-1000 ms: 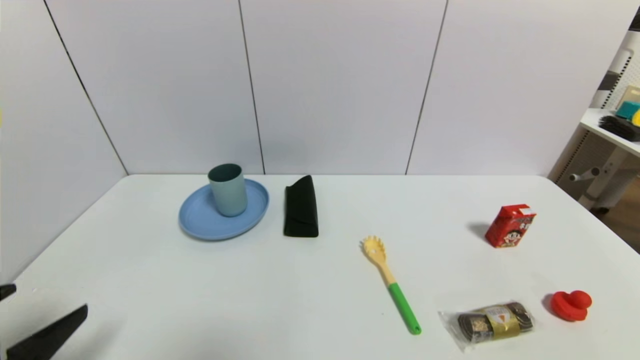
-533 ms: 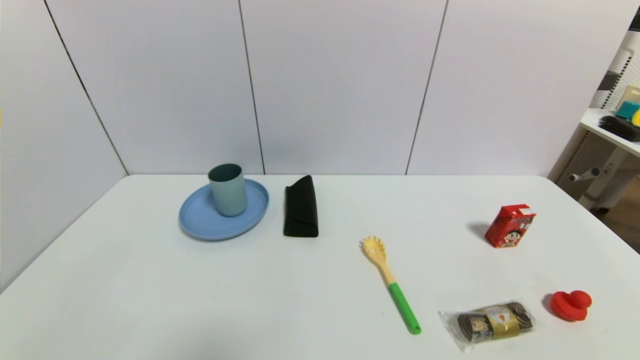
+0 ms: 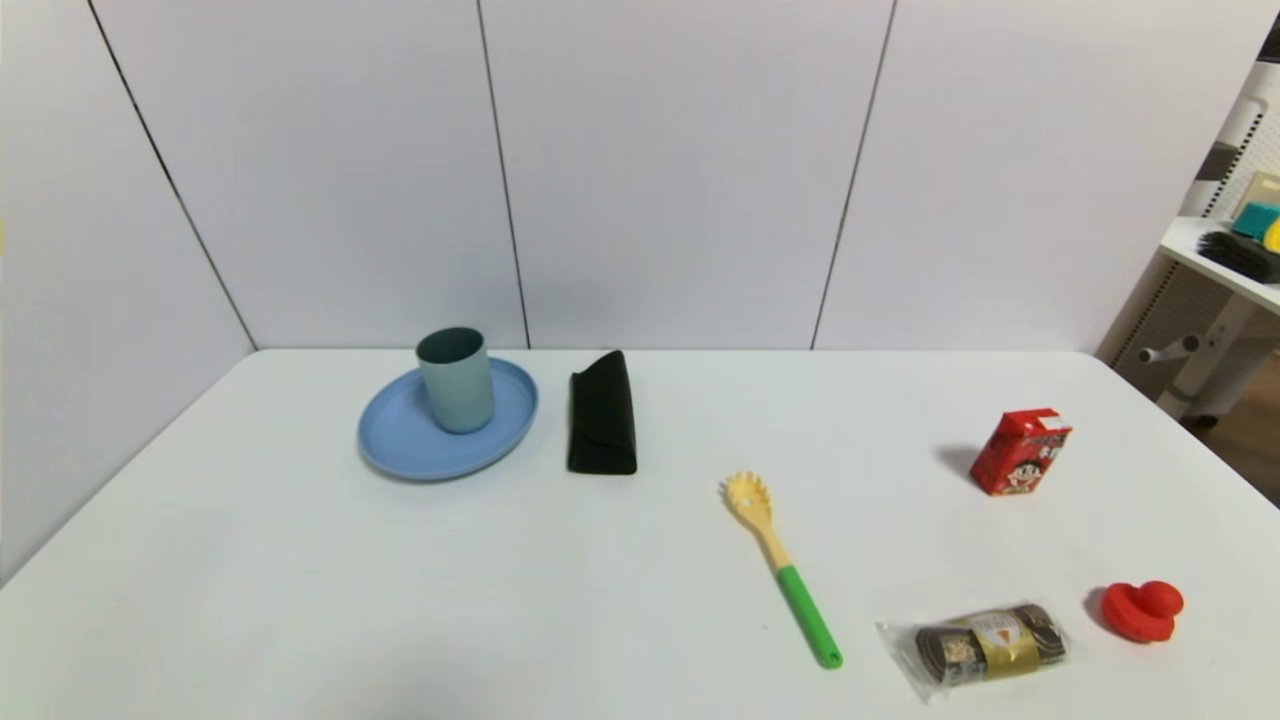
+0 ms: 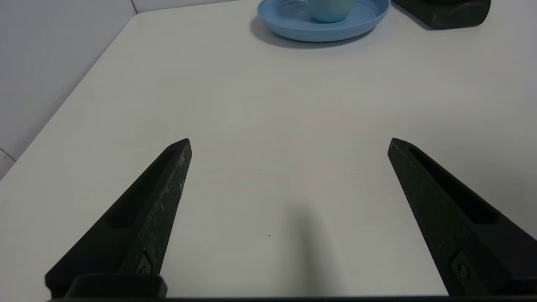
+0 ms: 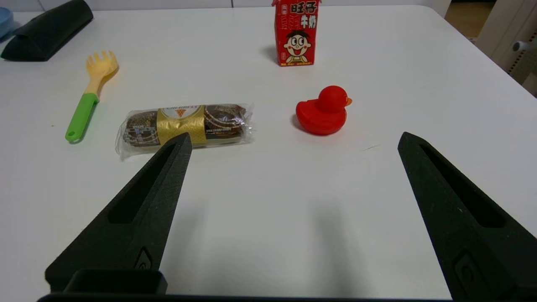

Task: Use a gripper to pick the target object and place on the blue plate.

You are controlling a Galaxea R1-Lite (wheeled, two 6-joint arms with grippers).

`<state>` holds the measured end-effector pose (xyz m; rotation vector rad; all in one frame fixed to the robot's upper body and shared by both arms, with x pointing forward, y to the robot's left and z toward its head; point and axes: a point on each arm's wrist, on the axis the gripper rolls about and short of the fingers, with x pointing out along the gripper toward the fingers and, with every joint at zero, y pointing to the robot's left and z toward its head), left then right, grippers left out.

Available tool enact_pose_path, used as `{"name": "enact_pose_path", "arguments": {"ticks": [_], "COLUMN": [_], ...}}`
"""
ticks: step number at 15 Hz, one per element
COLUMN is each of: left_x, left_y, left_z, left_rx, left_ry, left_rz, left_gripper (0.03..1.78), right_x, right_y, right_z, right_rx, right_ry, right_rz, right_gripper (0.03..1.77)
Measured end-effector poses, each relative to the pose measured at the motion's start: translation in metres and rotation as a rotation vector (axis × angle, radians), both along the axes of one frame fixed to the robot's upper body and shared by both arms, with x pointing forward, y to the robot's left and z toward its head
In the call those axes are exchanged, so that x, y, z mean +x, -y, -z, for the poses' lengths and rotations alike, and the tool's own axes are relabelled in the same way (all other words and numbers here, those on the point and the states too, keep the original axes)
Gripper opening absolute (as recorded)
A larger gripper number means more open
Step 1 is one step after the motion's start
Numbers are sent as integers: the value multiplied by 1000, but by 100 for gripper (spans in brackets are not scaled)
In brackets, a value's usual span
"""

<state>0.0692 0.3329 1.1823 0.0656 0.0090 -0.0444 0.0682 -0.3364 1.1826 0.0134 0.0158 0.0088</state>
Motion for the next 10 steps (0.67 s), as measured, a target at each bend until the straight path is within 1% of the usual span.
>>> {"name": "enact_pose_path", "arguments": {"ticks": [3,10], "left_x": [0,0], "left_y": [-1,-1], "left_z": [0,0], "left_rx": [-49,-52], "left_ry": [5,6], "left_rz": [-31,-34], "left_gripper": [169,169], "right_x": [0,0], "right_y": [0,0], "right_z": [0,0], "right_rx": [0,1], "right_ry": [0,0], "right_rz": [0,-1], "right_gripper": [170,170]}}
